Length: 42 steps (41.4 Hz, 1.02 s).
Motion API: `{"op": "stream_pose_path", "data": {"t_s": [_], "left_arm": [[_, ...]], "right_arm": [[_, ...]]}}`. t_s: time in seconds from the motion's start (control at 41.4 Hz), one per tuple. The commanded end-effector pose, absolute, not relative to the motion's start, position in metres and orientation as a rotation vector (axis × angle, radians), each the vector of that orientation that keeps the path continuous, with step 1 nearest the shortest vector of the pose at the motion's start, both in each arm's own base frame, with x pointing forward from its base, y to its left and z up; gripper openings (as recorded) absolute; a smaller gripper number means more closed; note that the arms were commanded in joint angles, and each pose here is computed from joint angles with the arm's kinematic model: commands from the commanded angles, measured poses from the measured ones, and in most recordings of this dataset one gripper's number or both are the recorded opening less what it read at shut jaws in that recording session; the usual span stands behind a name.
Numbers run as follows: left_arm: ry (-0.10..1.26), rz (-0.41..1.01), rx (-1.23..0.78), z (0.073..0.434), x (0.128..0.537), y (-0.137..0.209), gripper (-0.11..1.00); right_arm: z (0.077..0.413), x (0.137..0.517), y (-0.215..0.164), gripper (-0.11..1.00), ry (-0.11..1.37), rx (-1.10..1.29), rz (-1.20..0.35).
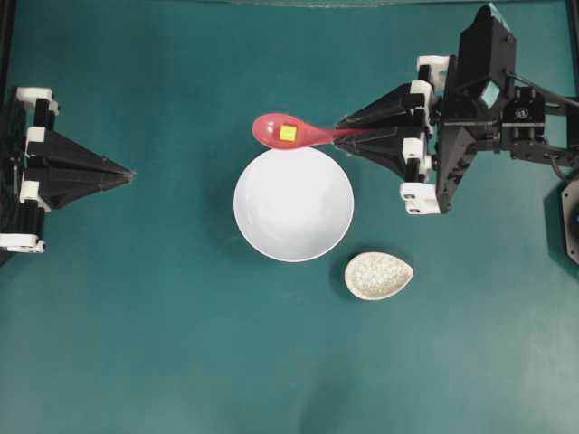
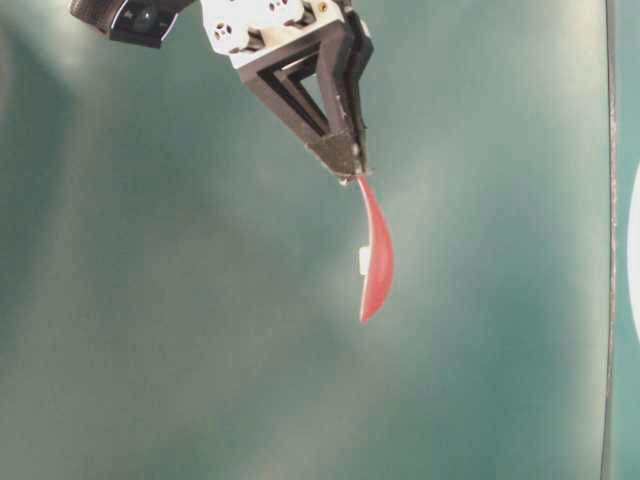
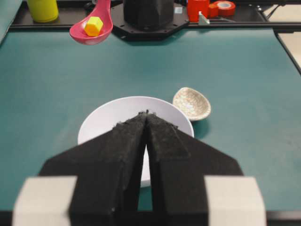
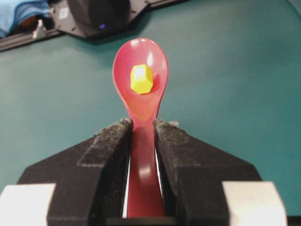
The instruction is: Scoop the yellow hexagonal prism block from the bowl with a spoon using the right arm.
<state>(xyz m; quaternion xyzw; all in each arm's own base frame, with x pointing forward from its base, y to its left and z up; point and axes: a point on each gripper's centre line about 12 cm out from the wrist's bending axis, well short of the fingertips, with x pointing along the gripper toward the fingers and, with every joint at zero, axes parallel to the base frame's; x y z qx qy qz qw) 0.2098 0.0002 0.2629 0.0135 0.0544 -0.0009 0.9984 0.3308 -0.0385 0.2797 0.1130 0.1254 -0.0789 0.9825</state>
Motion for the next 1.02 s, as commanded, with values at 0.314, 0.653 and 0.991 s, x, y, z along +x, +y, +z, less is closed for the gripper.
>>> {"op": "stream_pose_path", "data": {"t_s": [0.314,0.653,0.991], "left_arm": [[0.092,0.0,0.015,0.2696,0.2125,0.0005,0.0],[0.092,0.0,0.015,0.2696,0.2125,0.0005,0.0],[0.087,0.0,0.021,0.2701,0.2125,0.0005,0.0]], "right_arm": [[0.2912,0.3312,-0.0379,0.23,0.224,0.214,-0.152],[0.2925,0.3315,-0.038,0.23,0.217,0.206,-0.151],[0.2888,0.3307,-0.0371,0.23,0.253,0.214,-0.149]]}}
